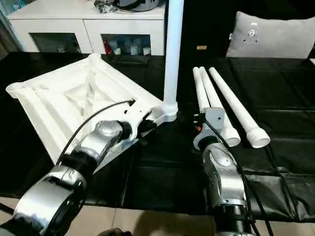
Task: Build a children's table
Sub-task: Rotate table base
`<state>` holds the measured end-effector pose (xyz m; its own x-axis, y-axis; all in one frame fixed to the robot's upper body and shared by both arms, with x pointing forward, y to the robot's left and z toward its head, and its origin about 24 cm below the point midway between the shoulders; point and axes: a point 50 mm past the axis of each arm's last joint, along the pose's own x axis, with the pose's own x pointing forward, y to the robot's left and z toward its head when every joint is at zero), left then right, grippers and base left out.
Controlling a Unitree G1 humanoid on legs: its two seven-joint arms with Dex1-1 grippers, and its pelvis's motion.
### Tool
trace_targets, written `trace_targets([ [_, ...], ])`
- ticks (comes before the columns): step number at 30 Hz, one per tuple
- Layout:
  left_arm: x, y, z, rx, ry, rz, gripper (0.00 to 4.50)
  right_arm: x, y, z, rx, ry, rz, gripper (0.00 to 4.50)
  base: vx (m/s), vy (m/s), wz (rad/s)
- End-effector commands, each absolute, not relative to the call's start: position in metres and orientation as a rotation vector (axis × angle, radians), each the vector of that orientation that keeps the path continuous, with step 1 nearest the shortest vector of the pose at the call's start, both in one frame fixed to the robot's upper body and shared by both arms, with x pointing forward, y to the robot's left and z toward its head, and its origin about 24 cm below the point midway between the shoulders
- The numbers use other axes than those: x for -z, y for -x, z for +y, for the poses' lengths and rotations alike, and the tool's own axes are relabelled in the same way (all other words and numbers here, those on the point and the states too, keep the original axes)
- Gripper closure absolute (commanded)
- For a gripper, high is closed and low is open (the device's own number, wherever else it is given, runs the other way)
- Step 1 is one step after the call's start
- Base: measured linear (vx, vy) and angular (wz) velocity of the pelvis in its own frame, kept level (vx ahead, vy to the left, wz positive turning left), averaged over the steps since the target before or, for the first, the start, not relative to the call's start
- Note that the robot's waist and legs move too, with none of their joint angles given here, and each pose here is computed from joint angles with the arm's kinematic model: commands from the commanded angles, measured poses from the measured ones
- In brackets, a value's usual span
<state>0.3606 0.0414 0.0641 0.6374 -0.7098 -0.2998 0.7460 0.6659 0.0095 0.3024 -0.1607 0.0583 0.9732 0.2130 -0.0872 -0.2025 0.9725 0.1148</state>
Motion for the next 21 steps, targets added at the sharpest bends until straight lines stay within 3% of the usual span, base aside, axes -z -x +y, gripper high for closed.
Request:
trace_targets([
  [1,-0.091,-0.369,0.035,0.838,-0.077,0.153,3.66,-0.06,-0.298,-0.151,-0.238,-0.09,0.103,0.0,0.0,0.0,0.0],
  [5,-0.091,-0.369,0.048,0.826,-0.1,0.125,3.4,-0.061,-0.295,-0.146,-0.262,-0.081,0.113,0.0,0.0,0.0,0.0],
  [11,-0.09,-0.352,0.092,0.844,-0.23,0.132,2.97,-0.056,-0.289,-0.135,-0.347,-0.034,0.158,0.0,0.0,0.0,0.0],
  [15,-0.091,-0.336,0.113,0.909,-0.295,0.174,2.97,-0.055,-0.286,-0.13,-0.389,-0.022,0.177,0.0,0.0,0.0,0.0],
  [17,-0.096,-0.309,0.154,1.005,-0.447,0.286,2.97,-0.051,-0.285,-0.124,-0.434,0.009,0.208,0.0,0.0,0.0,0.0],
  [21,-0.1,-0.3,0.181,1.004,-0.535,0.377,3.24,-0.05,-0.284,-0.122,-0.46,0.021,0.223,0.0,0.0,0.0,0.0],
])
